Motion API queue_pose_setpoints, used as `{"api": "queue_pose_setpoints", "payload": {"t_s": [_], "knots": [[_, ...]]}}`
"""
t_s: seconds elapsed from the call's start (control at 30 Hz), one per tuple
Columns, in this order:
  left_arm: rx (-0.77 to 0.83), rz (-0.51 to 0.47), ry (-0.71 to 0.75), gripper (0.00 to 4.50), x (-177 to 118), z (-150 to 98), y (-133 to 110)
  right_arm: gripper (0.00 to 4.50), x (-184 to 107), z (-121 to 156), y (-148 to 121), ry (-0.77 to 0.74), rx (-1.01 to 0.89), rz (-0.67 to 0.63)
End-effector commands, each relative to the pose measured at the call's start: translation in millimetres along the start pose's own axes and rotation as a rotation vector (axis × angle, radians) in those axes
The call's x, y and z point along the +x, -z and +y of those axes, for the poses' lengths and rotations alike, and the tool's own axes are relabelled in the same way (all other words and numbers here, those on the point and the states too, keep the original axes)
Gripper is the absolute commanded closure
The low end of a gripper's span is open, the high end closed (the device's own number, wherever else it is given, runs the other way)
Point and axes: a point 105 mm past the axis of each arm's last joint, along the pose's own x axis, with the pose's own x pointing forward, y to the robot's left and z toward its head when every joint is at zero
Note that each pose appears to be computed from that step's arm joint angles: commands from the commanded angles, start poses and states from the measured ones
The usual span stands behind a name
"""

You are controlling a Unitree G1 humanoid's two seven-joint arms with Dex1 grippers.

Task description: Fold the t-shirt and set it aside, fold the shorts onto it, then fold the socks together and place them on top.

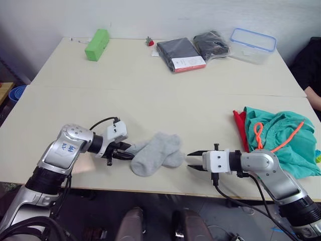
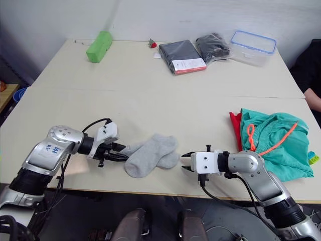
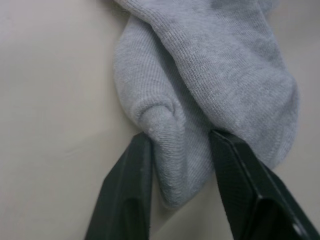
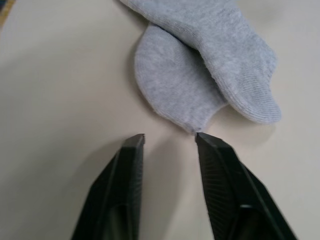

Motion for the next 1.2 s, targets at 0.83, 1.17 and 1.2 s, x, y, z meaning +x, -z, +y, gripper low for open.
{"api": "queue_pose_setpoints", "payload": {"t_s": [0.83, 1.17, 1.2], "knots": [[-0.607, -0.202, -0.023, 0.25, 13.8, -70.0, 14.8, 0.08, 38.6, -67.4, -16.0, -0.007, 0.874, 0.0], [-0.64, -0.226, 0.01, 2.69, 20.1, -73.7, 10.8, 2.38, 54.4, -67.1, -17.9, -0.01, 0.987, -0.015], [-0.64, -0.229, 0.017, 3.06, 21.0, -74.4, 9.7, 2.79, 53.6, -68.2, -18.7, -0.006, 0.99, -0.02]]}}
